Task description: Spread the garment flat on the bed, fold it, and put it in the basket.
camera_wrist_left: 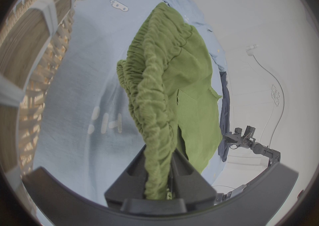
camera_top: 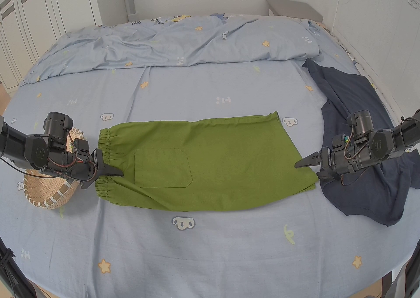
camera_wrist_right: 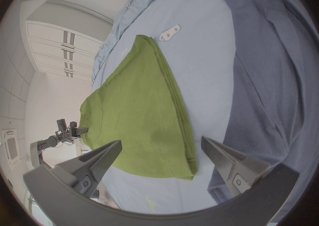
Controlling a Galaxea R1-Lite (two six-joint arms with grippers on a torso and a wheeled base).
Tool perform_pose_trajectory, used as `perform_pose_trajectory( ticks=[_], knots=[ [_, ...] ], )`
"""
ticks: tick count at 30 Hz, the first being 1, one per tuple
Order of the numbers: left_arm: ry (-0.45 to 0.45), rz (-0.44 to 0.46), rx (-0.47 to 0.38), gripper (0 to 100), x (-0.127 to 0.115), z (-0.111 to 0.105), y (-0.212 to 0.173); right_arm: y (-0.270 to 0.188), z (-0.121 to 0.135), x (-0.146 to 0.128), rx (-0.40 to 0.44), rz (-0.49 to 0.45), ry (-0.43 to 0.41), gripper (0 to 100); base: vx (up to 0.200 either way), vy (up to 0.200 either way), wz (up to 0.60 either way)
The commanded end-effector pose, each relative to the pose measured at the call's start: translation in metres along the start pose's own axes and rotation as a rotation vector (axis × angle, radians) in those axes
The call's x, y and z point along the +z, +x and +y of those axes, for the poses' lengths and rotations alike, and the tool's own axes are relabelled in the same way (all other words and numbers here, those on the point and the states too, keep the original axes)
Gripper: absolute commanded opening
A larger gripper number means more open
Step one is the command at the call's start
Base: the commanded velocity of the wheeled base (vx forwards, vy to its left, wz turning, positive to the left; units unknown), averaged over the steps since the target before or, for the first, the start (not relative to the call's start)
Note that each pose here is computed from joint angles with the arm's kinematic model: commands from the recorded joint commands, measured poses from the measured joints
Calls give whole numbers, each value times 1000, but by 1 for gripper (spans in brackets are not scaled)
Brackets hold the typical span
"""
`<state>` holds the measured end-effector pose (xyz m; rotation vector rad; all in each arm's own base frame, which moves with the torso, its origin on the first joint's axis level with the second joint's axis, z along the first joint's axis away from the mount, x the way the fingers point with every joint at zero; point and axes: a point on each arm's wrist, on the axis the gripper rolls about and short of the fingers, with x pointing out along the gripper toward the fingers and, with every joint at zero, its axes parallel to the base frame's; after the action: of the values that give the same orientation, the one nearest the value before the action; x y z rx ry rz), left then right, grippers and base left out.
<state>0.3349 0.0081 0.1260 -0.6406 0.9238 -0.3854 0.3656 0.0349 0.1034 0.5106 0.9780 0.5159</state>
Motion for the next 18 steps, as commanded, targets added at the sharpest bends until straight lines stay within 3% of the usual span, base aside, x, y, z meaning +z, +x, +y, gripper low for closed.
perform_pose_trajectory(
  ticks=[1, 4, 11, 18],
  knots=[
    [-1, 0, 0, 0, 0, 0, 0, 4, -19, -2, 41, 46, 61, 100, 0, 0, 0],
    [-1, 0, 0, 0, 0, 0, 0, 1, -18, -2, 97, 79, 77, 100, 0, 0, 0],
    [0, -1, 0, 0, 0, 0, 0, 11, -25, -1, 124, 159, 119, 100, 0, 0, 0],
    [0, -1, -2, 0, 1, 0, 0, 19, -32, 4, 194, 177, 131, 100, 0, 0, 0]
  ],
)
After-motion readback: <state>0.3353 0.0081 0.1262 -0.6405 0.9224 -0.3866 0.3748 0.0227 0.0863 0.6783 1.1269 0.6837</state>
